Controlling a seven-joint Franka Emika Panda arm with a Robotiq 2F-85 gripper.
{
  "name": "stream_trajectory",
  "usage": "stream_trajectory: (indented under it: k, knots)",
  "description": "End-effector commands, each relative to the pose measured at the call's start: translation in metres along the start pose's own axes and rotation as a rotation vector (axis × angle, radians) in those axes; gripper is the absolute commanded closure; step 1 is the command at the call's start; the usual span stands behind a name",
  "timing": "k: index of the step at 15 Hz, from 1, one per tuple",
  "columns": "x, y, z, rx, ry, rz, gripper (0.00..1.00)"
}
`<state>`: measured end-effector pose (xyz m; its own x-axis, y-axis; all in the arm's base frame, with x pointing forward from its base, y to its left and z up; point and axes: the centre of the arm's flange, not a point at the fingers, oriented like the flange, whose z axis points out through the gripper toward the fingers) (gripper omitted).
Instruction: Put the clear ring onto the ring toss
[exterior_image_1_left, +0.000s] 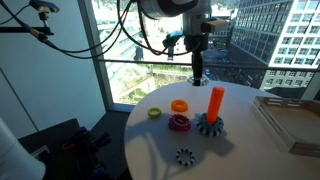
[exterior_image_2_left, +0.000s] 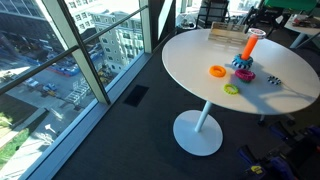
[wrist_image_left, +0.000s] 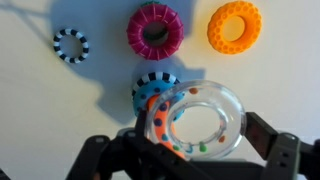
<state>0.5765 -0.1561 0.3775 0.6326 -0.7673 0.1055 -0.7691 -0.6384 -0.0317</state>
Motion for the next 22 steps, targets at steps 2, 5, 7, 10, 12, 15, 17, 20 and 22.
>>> stream_trajectory:
  k: [2, 5, 7, 10, 12, 15, 17, 20, 22]
  knots:
    - [0.028, 0.002, -0.012, -0.011, 0.002, 0.082, 0.3]
    - [0.04, 0.005, -0.01, -0.001, 0.015, 0.113, 0.3]
    - [0.047, 0.006, -0.006, 0.001, 0.012, 0.132, 0.3]
    - [0.058, 0.006, 0.0, -0.001, 0.009, 0.162, 0.3]
    - [0.065, 0.005, 0.002, -0.002, 0.009, 0.179, 0.3]
    - [0.074, 0.005, 0.002, -0.002, 0.014, 0.2, 0.3]
    - [0.079, 0.006, 0.001, -0.004, 0.017, 0.214, 0.3]
    - [0.085, 0.008, 0.002, -0.011, 0.015, 0.223, 0.3]
    - [0.086, 0.009, 0.006, -0.019, 0.006, 0.225, 0.3]
